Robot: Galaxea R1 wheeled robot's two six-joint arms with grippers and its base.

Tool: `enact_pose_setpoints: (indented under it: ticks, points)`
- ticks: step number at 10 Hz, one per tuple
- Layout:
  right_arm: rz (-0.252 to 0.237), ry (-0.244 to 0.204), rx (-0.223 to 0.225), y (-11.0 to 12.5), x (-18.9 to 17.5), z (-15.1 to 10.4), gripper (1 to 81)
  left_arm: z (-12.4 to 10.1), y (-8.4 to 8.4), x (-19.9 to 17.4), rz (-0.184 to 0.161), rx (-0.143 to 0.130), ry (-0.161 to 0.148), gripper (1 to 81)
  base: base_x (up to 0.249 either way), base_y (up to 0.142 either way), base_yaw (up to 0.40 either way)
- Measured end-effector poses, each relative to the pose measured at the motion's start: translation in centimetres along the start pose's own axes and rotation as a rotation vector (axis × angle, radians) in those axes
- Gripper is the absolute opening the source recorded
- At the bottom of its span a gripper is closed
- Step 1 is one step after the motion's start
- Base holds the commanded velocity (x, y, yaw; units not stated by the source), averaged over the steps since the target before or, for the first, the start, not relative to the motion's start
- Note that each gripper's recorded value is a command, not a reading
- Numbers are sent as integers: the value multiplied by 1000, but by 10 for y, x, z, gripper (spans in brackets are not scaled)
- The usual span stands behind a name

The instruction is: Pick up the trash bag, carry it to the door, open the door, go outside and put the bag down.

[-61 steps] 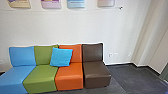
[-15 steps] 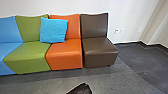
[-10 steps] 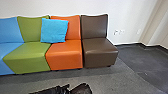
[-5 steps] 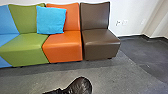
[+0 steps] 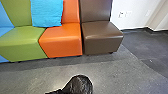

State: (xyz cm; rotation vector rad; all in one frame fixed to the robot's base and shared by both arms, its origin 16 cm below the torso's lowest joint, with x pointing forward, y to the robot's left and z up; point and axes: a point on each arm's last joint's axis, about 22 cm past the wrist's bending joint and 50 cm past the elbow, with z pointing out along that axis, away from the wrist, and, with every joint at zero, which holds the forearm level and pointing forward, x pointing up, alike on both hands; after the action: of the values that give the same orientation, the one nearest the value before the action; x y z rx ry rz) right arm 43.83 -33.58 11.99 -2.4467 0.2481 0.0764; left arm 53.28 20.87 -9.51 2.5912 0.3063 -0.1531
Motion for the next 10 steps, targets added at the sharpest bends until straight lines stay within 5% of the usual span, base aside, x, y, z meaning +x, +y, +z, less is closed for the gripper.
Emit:
enact_pose_setpoints:
  ticks: [7,8,10]
  points:
    - [1,-1,-2,1,-1,-1,811,13,-40,-13,-86,90,9,811,0,0,0]
    - [1,-2,-2,1,-1,-1,811,14,-38,-15,-87,87,-1,10,0,0,0]
    - [1,-3,-1,1,-1,0,811,15,-40,-18,-87,89,-3,10,0,0,0]
